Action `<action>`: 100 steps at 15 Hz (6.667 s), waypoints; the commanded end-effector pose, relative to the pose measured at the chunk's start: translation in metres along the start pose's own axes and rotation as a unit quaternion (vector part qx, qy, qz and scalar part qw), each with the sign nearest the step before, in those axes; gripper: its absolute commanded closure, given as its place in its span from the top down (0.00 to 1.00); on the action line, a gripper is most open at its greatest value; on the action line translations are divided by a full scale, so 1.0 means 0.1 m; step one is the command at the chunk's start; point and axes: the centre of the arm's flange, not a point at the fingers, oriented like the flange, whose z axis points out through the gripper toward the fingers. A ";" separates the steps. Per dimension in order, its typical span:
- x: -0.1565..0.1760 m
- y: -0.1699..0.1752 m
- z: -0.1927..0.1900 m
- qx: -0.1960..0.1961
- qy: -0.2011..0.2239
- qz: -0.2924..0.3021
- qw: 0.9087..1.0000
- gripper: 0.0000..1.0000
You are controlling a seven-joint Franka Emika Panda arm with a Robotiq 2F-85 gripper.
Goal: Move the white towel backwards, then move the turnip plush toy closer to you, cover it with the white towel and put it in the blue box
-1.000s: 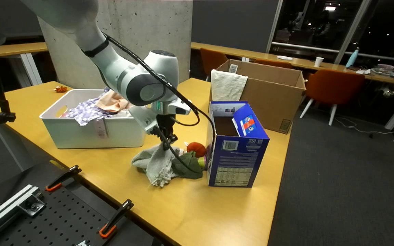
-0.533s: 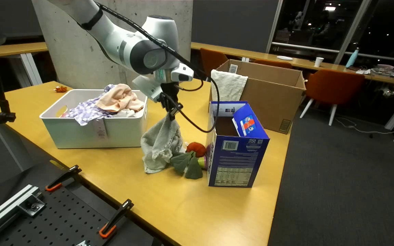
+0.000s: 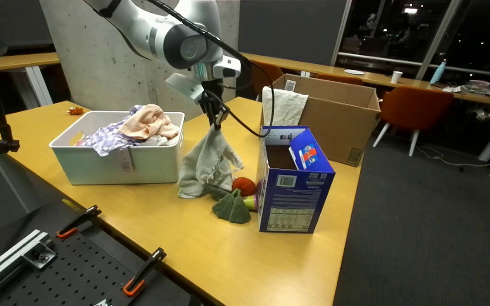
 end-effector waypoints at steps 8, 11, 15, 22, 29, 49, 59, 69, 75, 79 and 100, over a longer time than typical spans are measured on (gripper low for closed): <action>-0.84 1.17 0.13 -0.019 -0.056 0.072 0.996 1.00; -0.80 1.41 0.38 -0.016 -0.057 0.089 0.994 1.00; -0.68 1.34 0.68 -0.005 -0.072 0.110 0.991 1.00; -0.62 1.42 1.19 -0.001 -0.101 0.128 0.987 1.00; -0.53 1.53 1.52 0.001 -0.115 0.138 0.984 1.00; -1.52 1.56 1.47 -0.011 -0.172 0.147 0.974 0.02; -1.57 0.72 1.01 -0.009 -0.164 0.120 0.979 0.03; -1.90 0.37 1.08 -0.026 -0.222 0.129 0.966 0.03; -1.89 0.40 1.01 -0.032 -0.215 0.149 0.965 0.48; -1.83 0.51 0.69 -0.033 -0.194 0.163 0.967 0.76; -0.43 0.57 1.03 -0.075 -0.066 0.077 0.992 1.00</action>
